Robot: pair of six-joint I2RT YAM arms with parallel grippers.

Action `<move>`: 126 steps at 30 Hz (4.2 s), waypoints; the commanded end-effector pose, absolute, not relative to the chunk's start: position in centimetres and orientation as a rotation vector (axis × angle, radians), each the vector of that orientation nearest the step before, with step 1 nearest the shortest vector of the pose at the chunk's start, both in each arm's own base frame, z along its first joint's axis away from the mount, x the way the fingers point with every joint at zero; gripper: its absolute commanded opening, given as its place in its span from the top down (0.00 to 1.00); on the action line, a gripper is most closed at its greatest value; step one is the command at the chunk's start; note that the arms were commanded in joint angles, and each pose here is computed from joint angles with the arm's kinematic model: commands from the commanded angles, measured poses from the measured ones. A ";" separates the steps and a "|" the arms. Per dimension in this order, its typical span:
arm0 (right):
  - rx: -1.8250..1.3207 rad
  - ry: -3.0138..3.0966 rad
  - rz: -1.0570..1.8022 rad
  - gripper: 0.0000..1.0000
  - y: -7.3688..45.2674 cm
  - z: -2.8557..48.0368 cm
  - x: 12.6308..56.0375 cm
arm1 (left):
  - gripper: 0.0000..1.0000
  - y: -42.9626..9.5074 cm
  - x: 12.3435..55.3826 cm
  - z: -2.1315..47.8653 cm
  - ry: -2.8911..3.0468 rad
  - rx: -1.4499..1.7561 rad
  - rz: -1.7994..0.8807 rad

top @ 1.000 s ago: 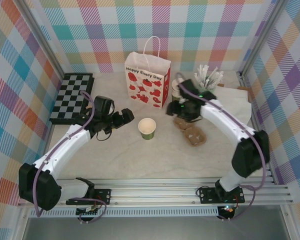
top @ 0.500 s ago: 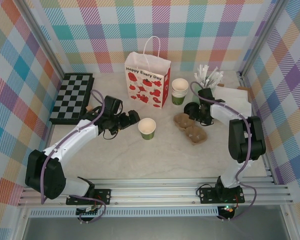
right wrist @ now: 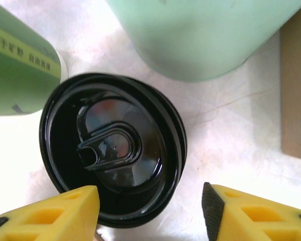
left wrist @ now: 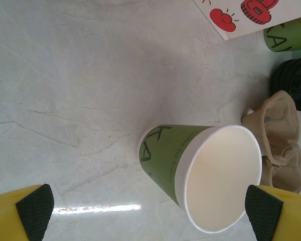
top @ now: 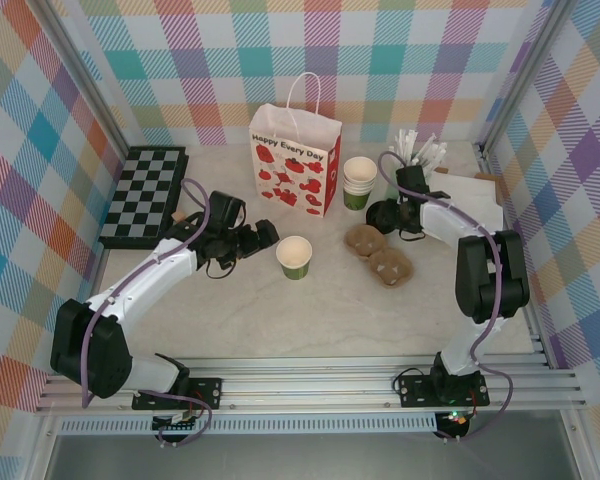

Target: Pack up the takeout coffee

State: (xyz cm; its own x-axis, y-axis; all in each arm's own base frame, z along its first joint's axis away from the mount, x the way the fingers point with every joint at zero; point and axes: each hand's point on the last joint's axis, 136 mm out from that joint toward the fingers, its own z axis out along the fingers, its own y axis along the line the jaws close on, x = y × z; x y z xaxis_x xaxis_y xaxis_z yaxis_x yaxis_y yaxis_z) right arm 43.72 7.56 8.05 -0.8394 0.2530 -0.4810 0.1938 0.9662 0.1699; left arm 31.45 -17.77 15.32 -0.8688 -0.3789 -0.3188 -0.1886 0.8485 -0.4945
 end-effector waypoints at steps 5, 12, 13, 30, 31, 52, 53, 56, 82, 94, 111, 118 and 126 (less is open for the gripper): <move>0.298 2.576 0.073 0.55 6.7 7.4 46.4 | 0.00 -17.8 31.5 16.0 2.619 -0.417 -0.607; 0.262 2.575 0.049 0.68 6.6 7.4 46.9 | 0.00 -17.9 31.7 15.6 2.630 -0.424 -0.603; 0.260 2.581 0.046 0.68 6.6 7.3 46.9 | 0.00 -18.0 31.7 15.5 2.633 -0.424 -0.603; 0.197 2.538 0.002 0.93 5.8 10.3 45.1 | 0.00 -18.3 31.8 16.3 2.602 -0.386 -0.637; 0.199 2.529 -0.011 0.93 5.6 10.5 45.0 | 0.00 -18.4 31.8 16.5 2.595 -0.381 -0.646; -0.041 2.244 0.227 0.95 17.9 21.7 38.1 | 0.19 -30.4 35.3 26.2 2.429 0.068 -0.907; -0.060 2.232 0.242 0.95 18.6 22.2 37.8 | 0.21 -30.3 35.9 26.1 2.432 0.056 -0.877; -0.110 2.218 0.254 0.95 20.1 23.1 37.2 | 0.27 -30.5 37.0 25.7 2.443 0.063 -0.823; -0.231 2.281 0.263 0.87 23.5 23.8 36.4 | 0.84 -32.6 37.9 23.2 2.448 0.308 -0.695; -0.466 2.290 0.529 0.43 22.2 25.9 34.1 | 1.00 -32.4 37.4 25.2 2.301 0.551 -0.639; -0.614 2.344 0.460 0.51 22.3 26.2 34.6 | 1.00 -32.0 35.5 27.5 2.101 0.811 -0.604; -0.559 2.328 0.542 0.59 23.4 26.2 35.1 | 1.00 -32.3 35.5 28.3 2.084 0.758 -0.652; -0.550 2.316 0.527 0.87 23.3 26.2 35.0 | 1.00 -32.3 35.3 28.4 2.079 0.744 -0.671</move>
State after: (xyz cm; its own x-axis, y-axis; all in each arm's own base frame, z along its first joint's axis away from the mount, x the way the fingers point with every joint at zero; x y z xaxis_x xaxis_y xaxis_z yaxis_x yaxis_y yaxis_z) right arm 34.86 23.28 25.70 -0.6893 -0.2499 -0.6800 -0.5160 0.8282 0.2188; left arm 36.25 -32.01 26.32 -0.5292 0.3005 -0.7935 0.6800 0.7095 -0.1848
